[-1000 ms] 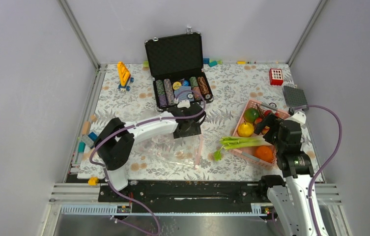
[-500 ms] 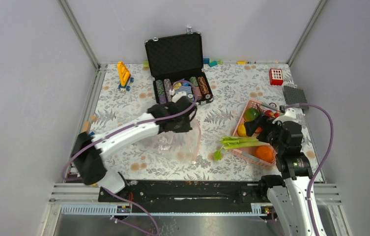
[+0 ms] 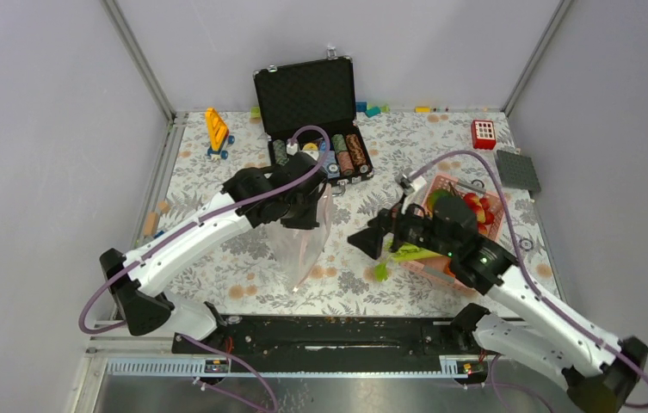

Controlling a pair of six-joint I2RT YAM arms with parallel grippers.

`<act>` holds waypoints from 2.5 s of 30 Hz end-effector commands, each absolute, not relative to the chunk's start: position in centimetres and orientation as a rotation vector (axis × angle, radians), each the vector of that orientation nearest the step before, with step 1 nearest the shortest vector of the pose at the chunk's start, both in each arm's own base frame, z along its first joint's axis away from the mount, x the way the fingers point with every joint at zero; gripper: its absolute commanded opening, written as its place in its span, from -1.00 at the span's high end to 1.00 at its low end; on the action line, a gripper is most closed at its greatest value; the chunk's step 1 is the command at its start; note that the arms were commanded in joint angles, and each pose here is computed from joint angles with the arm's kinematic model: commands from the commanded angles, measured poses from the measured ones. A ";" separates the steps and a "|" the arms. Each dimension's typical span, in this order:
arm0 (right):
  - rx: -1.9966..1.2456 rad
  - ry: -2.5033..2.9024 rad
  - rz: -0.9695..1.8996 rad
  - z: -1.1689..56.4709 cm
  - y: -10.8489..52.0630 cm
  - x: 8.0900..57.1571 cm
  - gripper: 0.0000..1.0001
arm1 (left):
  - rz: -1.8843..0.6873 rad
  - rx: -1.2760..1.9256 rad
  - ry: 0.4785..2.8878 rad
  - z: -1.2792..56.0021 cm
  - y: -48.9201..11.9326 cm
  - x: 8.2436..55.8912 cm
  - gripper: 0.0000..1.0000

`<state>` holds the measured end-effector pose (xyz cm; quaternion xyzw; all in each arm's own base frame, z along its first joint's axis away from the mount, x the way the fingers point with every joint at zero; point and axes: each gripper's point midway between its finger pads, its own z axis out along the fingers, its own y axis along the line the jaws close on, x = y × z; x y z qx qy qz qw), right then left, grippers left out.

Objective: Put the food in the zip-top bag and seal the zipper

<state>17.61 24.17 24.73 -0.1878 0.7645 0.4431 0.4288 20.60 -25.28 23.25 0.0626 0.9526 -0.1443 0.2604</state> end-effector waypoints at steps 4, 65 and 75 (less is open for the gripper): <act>-0.370 1.807 1.055 29.2 29.6 20.8 -0.96 | -0.312 0.171 2.614 23.9 -24.1 20.2 1.00; -0.085 2.339 0.375 19.8 26.2 23.9 1.00 | -0.514 0.076 2.122 22.4 -23.7 21.3 1.00; 0.015 2.403 0.156 14.6 20.0 26.3 1.00 | -0.333 -0.006 2.126 21.6 -19.5 21.1 1.00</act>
